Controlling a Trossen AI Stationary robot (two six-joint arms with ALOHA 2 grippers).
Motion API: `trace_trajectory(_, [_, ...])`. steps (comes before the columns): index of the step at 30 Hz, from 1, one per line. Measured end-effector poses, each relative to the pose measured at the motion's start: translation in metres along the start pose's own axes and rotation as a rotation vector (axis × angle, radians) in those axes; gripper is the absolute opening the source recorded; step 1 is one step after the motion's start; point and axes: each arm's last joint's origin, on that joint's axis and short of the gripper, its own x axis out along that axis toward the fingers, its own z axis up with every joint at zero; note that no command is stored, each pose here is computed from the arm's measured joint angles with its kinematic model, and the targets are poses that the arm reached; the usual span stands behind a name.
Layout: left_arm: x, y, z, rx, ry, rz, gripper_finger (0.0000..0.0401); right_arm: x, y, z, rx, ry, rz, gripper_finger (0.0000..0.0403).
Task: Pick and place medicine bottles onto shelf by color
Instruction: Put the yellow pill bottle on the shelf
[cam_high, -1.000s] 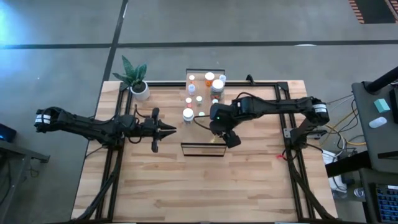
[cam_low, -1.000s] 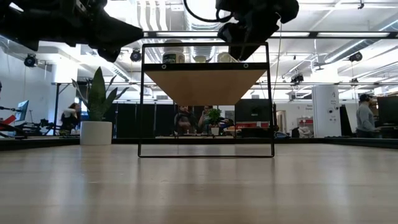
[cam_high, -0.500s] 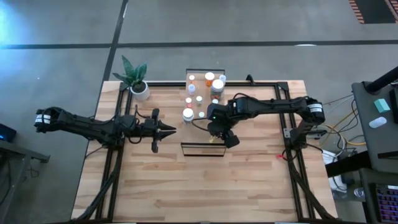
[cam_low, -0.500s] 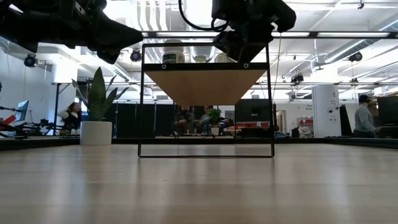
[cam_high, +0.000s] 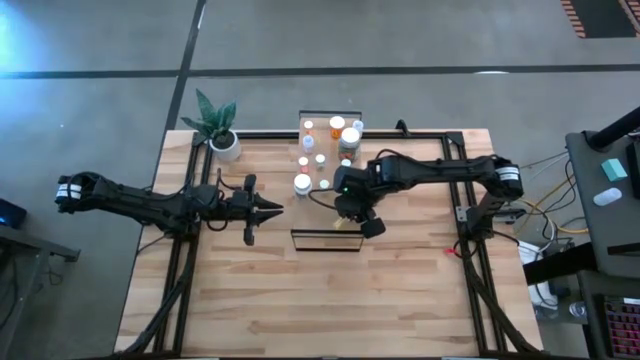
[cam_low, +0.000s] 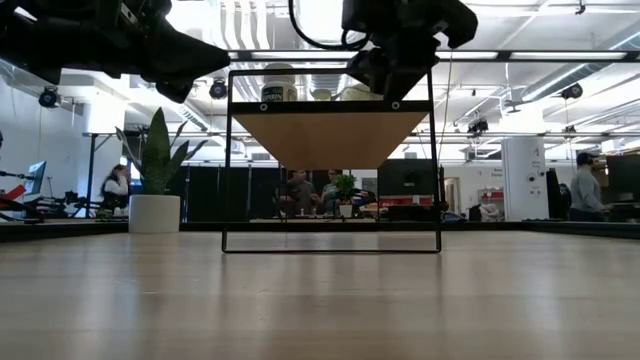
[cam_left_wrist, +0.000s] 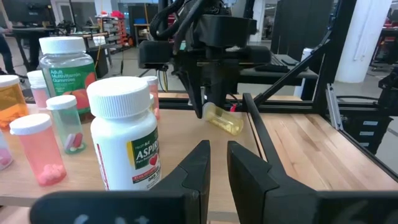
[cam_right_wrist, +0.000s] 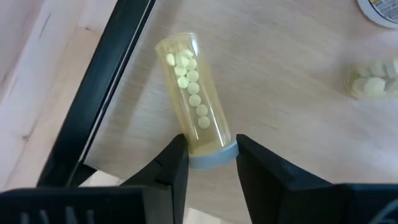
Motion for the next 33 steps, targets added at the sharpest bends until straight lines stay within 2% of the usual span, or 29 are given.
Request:
trace_trajectory(4, [0.0, 0.0, 0.0, 0.0, 0.0, 0.0, 0.0035, -0.011, 0.002, -0.001, 0.058, -0.021, -0.013, 0.0115])
trace_trajectory(10, [0.0, 0.0, 0.0, 0.024, -0.002, 0.001, 0.0035, -0.044, 0.017, -0.002, 0.219, -0.022, -0.003, 0.0113])
trace_trajectory(15, [0.0, 0.0, 0.0, 0.028, -0.005, 0.0, 0.0035, -0.07, 0.051, -0.007, 0.391, 0.053, 0.039, 0.0115])
trace_trajectory(21, [0.0, 0.0, 0.001, 0.027, -0.006, 0.001, 0.0035, -0.089, 0.099, -0.027, 0.687, 0.268, 0.063, 0.0116])
trace_trajectory(24, [0.0, 0.0, 0.0, 0.026, -0.005, 0.001, 0.0035, -0.085, 0.116, -0.033, 0.796, 0.353, 0.05, 0.0115])
trace_trajectory(27, [0.0, 0.0, 0.0, 0.025, -0.002, 0.0, 0.0035, -0.075, 0.127, -0.038, 0.846, 0.413, 0.065, 0.0117])
trace_trajectory(33, [0.0, 0.0, -0.002, 0.026, 0.015, -0.004, 0.0035, -0.036, 0.142, -0.06, 0.844, 0.617, 0.044, 0.0115])
